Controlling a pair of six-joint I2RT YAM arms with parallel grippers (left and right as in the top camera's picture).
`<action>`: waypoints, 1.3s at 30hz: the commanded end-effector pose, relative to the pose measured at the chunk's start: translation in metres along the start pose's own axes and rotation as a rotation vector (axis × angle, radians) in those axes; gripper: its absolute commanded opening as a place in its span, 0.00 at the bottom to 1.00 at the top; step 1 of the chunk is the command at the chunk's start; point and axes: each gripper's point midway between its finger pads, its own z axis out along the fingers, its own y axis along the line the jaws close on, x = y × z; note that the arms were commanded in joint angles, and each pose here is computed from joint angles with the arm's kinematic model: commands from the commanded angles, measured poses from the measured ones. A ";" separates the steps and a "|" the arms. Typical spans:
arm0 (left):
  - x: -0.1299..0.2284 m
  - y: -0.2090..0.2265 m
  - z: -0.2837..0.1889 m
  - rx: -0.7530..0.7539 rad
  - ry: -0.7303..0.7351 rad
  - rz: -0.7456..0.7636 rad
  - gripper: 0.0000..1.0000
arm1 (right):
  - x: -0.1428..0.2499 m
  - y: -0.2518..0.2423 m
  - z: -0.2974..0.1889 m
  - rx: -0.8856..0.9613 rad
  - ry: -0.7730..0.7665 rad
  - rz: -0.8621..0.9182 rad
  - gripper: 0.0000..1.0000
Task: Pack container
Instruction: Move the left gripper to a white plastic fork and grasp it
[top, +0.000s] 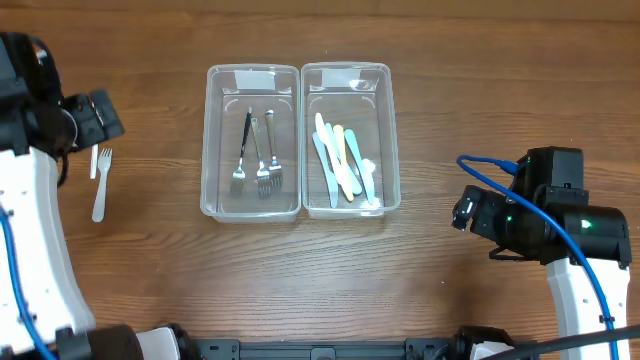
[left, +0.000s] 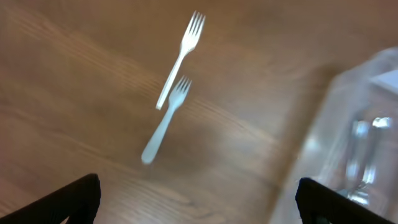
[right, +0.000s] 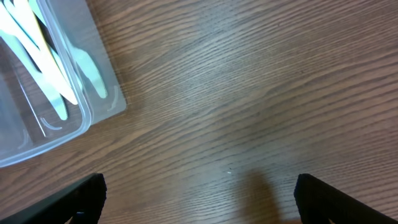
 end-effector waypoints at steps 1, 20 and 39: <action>0.025 0.016 0.052 0.022 0.088 0.049 1.00 | -0.003 0.001 -0.003 -0.002 -0.014 -0.003 0.99; 0.042 0.005 0.212 0.164 0.220 0.267 1.00 | -0.001 0.000 -0.003 -0.001 -0.009 -0.003 0.99; 0.047 -0.014 0.242 0.181 0.220 0.313 1.00 | -0.005 0.001 -0.003 -0.005 -0.024 -0.004 0.99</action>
